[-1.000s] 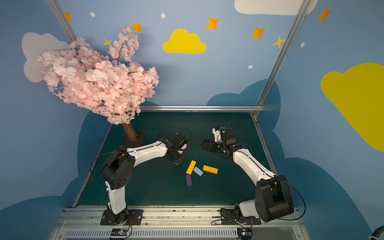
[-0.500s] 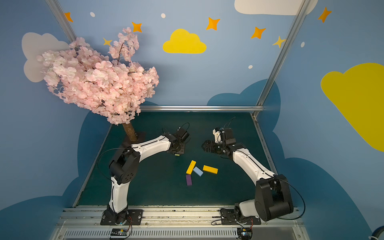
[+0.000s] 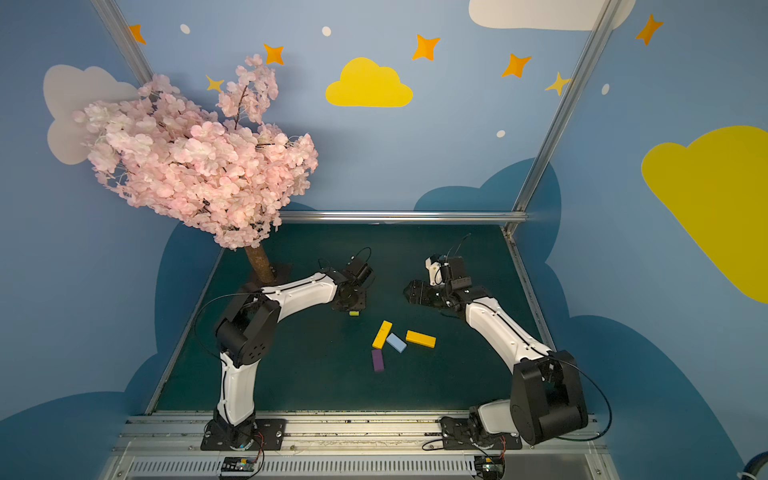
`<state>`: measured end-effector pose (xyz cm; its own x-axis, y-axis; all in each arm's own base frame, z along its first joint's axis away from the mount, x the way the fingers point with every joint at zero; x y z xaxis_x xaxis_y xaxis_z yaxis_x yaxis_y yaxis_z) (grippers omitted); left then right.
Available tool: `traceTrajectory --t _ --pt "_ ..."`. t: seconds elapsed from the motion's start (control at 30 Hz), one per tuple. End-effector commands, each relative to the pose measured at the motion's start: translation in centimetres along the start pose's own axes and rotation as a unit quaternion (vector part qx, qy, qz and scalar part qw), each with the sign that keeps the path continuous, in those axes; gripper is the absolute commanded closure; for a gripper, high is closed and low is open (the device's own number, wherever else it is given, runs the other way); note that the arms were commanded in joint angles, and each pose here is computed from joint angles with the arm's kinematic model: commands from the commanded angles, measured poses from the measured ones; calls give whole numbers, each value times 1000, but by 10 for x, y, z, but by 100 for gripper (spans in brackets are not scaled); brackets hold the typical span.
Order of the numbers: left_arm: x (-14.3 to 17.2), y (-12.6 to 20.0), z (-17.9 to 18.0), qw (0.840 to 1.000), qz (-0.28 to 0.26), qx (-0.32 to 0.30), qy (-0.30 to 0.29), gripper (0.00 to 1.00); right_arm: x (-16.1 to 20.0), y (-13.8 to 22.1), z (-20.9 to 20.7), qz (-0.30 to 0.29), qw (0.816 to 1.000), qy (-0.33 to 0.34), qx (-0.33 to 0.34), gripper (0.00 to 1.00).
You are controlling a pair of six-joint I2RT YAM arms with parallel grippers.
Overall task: Assemble the letter k with building blocks
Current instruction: Place the building block at the center of the board, then pick up the building block from the center of the board.
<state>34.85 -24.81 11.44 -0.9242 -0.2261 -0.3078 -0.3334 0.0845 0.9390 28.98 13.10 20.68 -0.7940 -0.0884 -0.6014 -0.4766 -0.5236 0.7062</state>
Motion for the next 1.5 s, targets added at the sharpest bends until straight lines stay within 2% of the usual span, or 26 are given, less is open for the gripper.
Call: traceTrajectory --t 0.0,0.33,0.4,0.43,0.5,0.53,0.63,0.67,0.87,0.97,1.1,1.23,1.27,1.33,1.37,1.47 --pt "4 -9 3 1000 13 -3 -4 97 0 6 3 -1 1000 6 6 11" --pt "6 -15 3 999 24 -7 -25 97 0 5 2 0 1000 4 6 10" --pt "6 -14 3 999 23 -8 -26 92 1 5 2 1 1000 4 5 10" --pt "6 -13 3 999 21 -6 -27 83 1 5 3 0 1000 4 4 10" --pt "6 -12 3 999 21 -6 -28 52 1 4 2 1 1000 3 4 10" --pt "5 -12 3 999 19 -8 -28 40 1 4 2 1 1000 2 5 10" --pt "5 -10 4 999 15 -12 -27 23 1 4 2 2 1000 3 4 10" --pt "5 -10 5 999 16 -13 -28 20 1 4 2 2 1000 3 4 10" --pt "0 7 5 1000 -5 -7 -28 12 0 8 4 0 1000 15 6 10" --pt "-1 33 3 999 -22 15 -29 11 1 13 5 6 1000 25 14 11" --pt "14 62 -7 995 -24 42 -81 11 2 22 -3 3 997 39 64 11" --pt "37 69 -6 993 7 39 -107 14 -1 35 -4 -5 997 46 60 14" --pt "44 70 -6 993 13 45 -111 14 -1 36 -1 -3 997 52 51 15" --pt "55 72 -3 993 11 39 -109 14 1 37 8 11 998 65 2 30" --pt "58 74 0 994 8 35 -107 14 3 35 12 24 998 64 -15 32" --pt "58 84 11 996 -19 25 -84 14 15 27 26 101 993 52 -38 40"
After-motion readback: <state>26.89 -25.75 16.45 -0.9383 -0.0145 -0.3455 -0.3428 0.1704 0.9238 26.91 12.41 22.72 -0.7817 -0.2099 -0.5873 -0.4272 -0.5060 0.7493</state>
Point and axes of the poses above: each gripper's point midway between its finger pads, its own y axis back along the fingers, its own z axis along the line the jaws close on, x = y × z, the point moved 9 cm from there along y, back along the fingers, and after that the axes turned 11 degrees about y, right-handed, at the moved point
